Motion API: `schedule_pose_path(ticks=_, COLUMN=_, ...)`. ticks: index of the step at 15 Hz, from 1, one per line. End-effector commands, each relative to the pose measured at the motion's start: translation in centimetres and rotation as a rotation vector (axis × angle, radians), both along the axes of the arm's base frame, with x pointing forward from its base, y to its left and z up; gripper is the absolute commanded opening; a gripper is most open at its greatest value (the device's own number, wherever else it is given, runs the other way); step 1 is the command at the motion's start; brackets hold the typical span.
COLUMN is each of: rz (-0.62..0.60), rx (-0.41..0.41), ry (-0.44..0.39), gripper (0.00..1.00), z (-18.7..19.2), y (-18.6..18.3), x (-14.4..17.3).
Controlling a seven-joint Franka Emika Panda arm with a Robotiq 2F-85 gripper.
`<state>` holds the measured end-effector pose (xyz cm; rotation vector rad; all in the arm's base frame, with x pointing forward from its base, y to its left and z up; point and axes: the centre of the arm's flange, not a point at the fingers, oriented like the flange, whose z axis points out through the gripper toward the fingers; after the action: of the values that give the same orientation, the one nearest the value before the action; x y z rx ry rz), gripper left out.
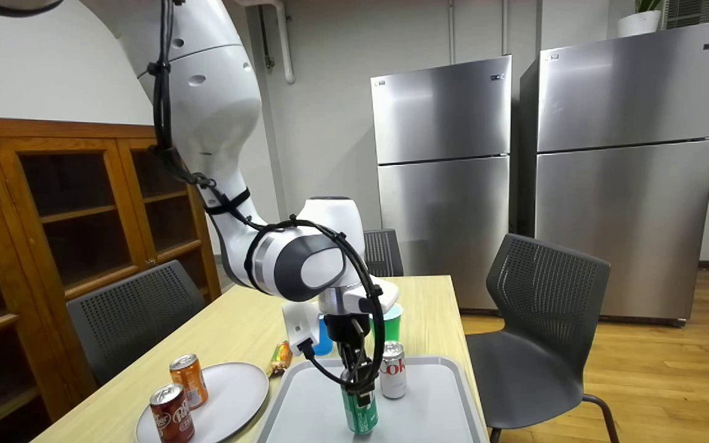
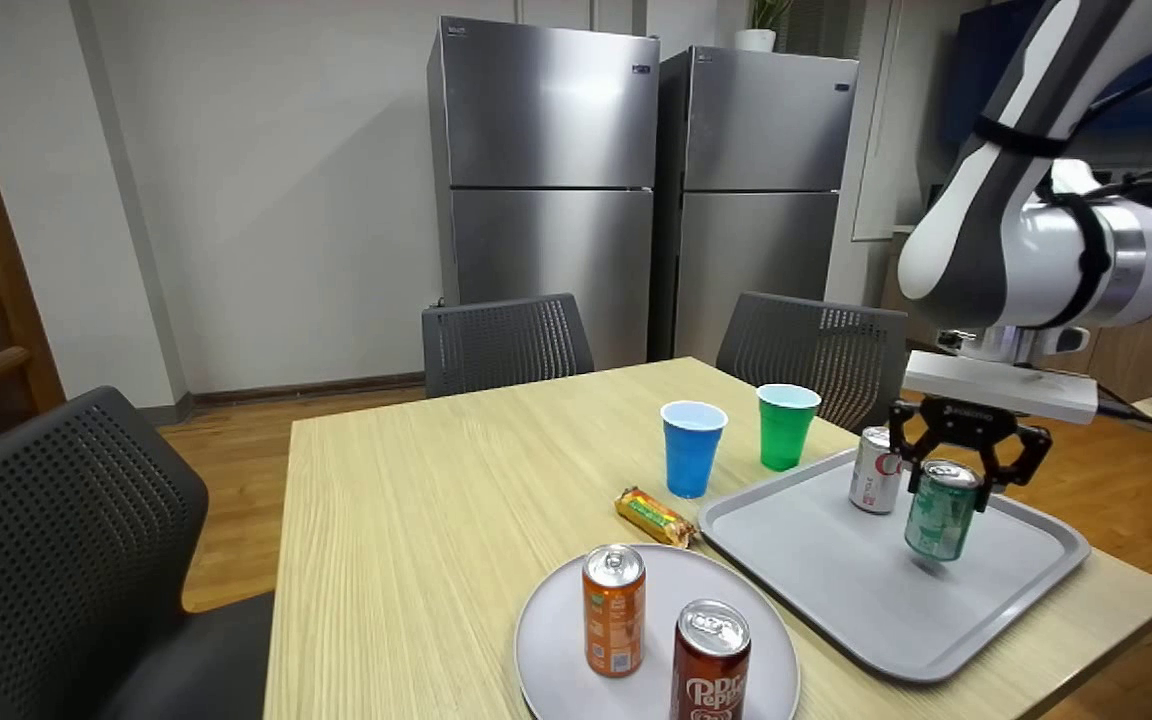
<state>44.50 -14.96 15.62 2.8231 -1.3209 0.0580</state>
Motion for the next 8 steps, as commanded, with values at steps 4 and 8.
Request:
schedule_pose_path(ticks=4, rz=0.025, rx=0.030, ry=-0.053, gripper=0.88, z=-0.30, y=-0.25, x=0.01)
schedule_pose_path(ticks=8, rz=0.044, rx=0.027, ry=-0.072, gripper=1.00, z=0.31, y=0.05, x=0.32)
